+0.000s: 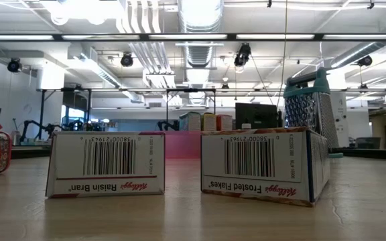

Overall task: Pick & Place Kitchen Items
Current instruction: Put the brown food coloring bottle into the orange bin

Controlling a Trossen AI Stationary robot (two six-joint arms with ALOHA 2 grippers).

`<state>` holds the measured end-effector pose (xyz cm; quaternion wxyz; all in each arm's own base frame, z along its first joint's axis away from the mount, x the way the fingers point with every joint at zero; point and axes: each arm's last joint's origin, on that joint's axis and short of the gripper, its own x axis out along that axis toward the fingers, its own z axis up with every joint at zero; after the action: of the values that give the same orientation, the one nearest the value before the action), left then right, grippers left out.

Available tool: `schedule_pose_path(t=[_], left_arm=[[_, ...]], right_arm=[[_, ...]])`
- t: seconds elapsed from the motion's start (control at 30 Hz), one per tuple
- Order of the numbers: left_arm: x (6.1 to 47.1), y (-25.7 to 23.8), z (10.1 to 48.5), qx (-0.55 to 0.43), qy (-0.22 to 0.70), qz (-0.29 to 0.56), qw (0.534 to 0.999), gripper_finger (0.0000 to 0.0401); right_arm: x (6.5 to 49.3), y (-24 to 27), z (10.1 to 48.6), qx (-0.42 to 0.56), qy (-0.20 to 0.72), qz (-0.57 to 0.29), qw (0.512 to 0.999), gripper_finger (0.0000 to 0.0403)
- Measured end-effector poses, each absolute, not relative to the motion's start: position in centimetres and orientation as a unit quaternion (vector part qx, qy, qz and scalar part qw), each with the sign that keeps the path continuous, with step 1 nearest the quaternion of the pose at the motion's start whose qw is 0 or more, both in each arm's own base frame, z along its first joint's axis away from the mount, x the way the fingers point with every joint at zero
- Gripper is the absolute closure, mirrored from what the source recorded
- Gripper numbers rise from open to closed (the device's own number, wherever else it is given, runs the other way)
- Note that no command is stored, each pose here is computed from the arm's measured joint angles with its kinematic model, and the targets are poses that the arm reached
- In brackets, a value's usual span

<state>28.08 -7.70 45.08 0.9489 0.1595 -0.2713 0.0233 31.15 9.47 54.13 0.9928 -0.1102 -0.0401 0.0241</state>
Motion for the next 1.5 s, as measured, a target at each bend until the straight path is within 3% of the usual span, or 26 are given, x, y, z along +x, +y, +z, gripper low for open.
schedule_pose_path(t=[0.2,0.43,0.57,0.9,1.13,1.5], left_arm=[[27.6,-6.9,42.9,0.170,-0.078,0.085,0.979,0.0128],[28.2,-6.9,38.1,0.115,0.063,0.068,0.989,0.0128],[28.3,-7.0,34.1,0.093,0.066,0.068,0.991,0.0128],[25.9,-6.3,27.7,0.018,-0.040,0.075,0.996,0.0128],[24.6,-6.0,27.0,-0.013,-0.062,0.073,0.995,0.0128],[23.4,-5.6,26.8,-0.030,-0.057,0.066,0.996,0.0128]], right_arm=[[30.2,7.9,53.7,-0.086,0.015,0.007,0.996,0.0340],[30.1,2.9,51.2,-0.030,0.155,-0.107,0.982,0.0336],[30.1,-0.2,49.4,-0.001,0.238,-0.164,0.957,0.0340],[28.4,-6.7,45.5,0.070,0.408,-0.290,0.863,0.0335],[27.7,-10.3,42.0,0.112,0.480,-0.350,0.797,0.0341],[27.0,-15.2,33.4,0.173,0.568,-0.396,0.701,0.0342]])
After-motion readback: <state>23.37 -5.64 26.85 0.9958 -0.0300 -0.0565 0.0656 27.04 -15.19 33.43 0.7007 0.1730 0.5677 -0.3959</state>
